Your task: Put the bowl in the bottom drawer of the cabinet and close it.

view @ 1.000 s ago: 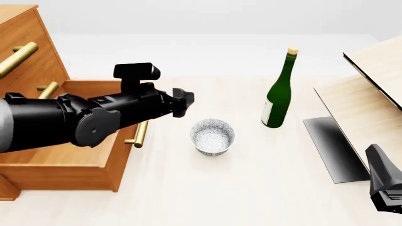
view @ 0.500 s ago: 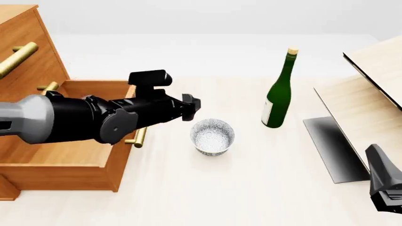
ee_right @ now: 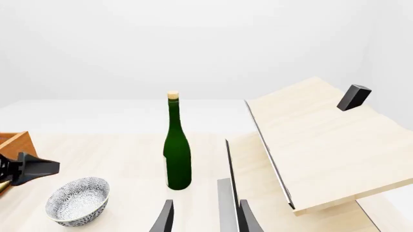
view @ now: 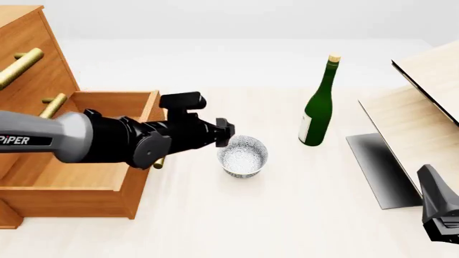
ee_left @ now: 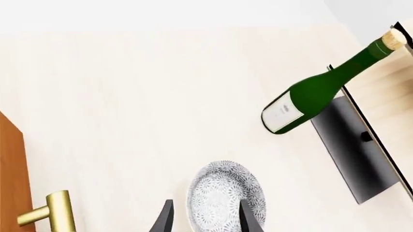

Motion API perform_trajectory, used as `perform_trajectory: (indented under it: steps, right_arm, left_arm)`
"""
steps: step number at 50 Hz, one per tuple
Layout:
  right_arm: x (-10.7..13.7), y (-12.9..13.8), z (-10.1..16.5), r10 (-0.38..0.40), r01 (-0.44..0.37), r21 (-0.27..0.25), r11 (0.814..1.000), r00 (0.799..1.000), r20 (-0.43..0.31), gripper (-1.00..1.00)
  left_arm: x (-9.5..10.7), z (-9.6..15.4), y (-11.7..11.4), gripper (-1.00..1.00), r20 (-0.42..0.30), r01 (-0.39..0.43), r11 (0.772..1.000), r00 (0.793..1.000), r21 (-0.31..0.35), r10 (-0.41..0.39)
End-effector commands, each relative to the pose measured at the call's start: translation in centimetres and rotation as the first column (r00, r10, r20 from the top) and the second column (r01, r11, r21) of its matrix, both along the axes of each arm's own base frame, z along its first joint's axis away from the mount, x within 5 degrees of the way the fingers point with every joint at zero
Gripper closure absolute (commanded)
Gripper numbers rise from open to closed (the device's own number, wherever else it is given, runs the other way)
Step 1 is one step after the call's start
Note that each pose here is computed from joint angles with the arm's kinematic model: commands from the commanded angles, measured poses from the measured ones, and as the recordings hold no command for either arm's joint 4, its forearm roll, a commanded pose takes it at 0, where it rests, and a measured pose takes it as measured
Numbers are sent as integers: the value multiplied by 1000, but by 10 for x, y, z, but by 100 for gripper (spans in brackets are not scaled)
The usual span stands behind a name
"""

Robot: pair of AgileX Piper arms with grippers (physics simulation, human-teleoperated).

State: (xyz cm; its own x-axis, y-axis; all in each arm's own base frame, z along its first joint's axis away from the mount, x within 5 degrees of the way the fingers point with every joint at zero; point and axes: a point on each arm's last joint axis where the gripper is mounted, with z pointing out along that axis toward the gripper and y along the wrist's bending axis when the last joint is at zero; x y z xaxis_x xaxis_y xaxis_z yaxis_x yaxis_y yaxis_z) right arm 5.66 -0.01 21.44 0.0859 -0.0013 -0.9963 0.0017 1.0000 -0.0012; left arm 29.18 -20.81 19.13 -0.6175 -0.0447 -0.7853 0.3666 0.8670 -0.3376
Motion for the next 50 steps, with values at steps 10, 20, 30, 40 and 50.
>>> perform_trajectory:
  steps: [10,20,30,40,50]
  right_arm:
    - [0,0,0,0,0,0,1000,1000,0,-100]
    - [0,0,0,0,0,0,1000,1000,0,-100]
    - [0,0,0,0,0,0,1000,1000,0,-100]
    - [0,0,0,0,0,0,1000,1000,0,-100]
    - [0,0,0,0,0,0,1000,1000,0,-100]
  left_arm:
    - [11,-16,-2,-100,-35,-23,1000,999,6,23]
    - [16,-29,-6,-100,-65,-33,999,997,4,34]
    - [15,-37,-9,-100,-83,-35,999,996,2,35]
    - [17,-47,-10,-100,-104,-41,999,994,8,42]
    - [19,-58,-12,-100,-123,-44,999,991,14,46]
